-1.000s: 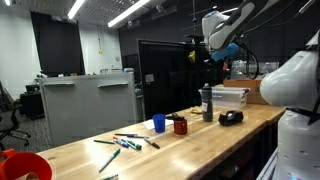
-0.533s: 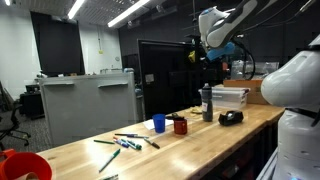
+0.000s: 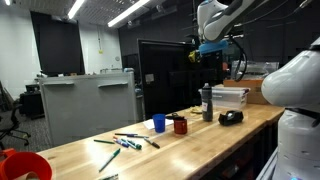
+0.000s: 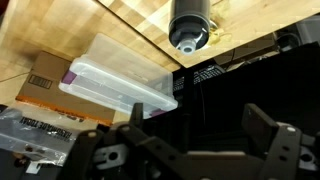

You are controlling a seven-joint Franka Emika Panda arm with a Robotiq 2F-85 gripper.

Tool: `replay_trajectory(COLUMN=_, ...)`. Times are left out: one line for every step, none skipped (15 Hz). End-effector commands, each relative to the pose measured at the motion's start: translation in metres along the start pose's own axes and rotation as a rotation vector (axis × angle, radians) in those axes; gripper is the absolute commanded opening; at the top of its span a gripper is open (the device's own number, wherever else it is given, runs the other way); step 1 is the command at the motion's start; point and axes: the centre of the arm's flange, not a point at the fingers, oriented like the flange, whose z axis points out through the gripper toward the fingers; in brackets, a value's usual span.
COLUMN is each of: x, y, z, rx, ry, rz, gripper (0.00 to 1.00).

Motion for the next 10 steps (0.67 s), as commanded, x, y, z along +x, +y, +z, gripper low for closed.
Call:
replay_trajectory(x=0.005, y=-0.005, z=-0.008, rx=-0.056, ry=0.043, rz=0.119, gripper=1.0)
replay_trajectory(x=0.006, y=-0.007, z=-0.006, rx=-0.085, ry=0.046, rz=0.135, gripper=1.0)
replay_trajectory(x=0.006, y=-0.007, z=-0.004, rx=-0.114, ry=0.05, rz=0.146, gripper=1.0)
replay_trajectory(x=0.006, y=-0.008, z=-0.002, rx=-0.141, ry=0.054, rz=0.154, gripper=1.0)
replay_trajectory(x=0.005, y=-0.009, z=0.0, rx=-0.171, ry=0.059, rz=0.159, gripper=1.0)
replay_trajectory(x=0.004, y=-0.01, z=0.003, rx=-0.204, ry=0.068, rz=0.159, gripper=1.0)
replay_trajectory(x=0.003, y=-0.012, z=0.004, rx=-0.233, ry=0.076, rz=0.158, gripper=1.0)
replay_trajectory(x=0.002, y=-0.012, z=0.007, rx=-0.262, ry=0.085, rz=0.158, gripper=1.0)
replay_trajectory(x=0.001, y=-0.013, z=0.009, rx=-0.287, ry=0.093, rz=0.159, gripper=1.0)
replay_trajectory(x=0.001, y=-0.013, z=0.011, rx=-0.311, ry=0.101, rz=0.159, gripper=1.0)
